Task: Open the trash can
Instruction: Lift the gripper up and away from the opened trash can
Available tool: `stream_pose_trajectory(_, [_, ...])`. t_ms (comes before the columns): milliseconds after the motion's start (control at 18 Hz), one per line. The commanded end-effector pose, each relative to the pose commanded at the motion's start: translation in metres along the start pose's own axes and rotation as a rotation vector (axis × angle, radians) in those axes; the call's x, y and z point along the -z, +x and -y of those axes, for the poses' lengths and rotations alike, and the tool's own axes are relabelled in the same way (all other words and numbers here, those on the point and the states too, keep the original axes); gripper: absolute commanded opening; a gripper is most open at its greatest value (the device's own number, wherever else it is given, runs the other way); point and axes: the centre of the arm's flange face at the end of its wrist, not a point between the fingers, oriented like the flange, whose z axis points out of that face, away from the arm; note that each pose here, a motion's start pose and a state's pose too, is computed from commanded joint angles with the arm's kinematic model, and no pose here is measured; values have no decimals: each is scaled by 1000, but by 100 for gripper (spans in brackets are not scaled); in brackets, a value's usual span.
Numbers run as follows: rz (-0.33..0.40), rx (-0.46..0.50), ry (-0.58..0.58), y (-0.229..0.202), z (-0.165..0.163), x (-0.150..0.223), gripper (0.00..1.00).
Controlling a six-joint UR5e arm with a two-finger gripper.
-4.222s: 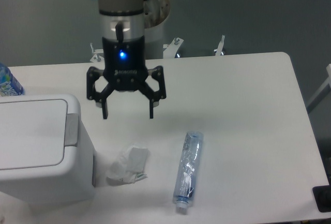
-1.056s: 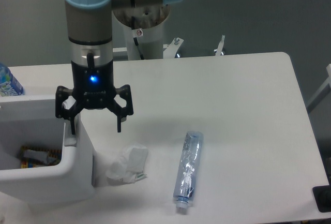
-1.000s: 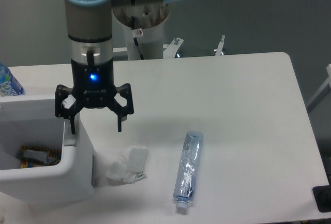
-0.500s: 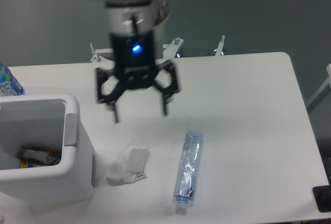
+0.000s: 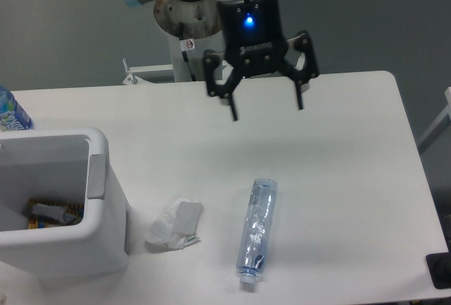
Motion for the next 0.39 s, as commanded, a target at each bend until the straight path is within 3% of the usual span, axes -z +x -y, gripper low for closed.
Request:
stream_pose_trajectory(222, [1,-146,-51,-8,-20,-4,100])
stream_pose_trajectory(389, [4,-123,-68,-21,-31,-10,100])
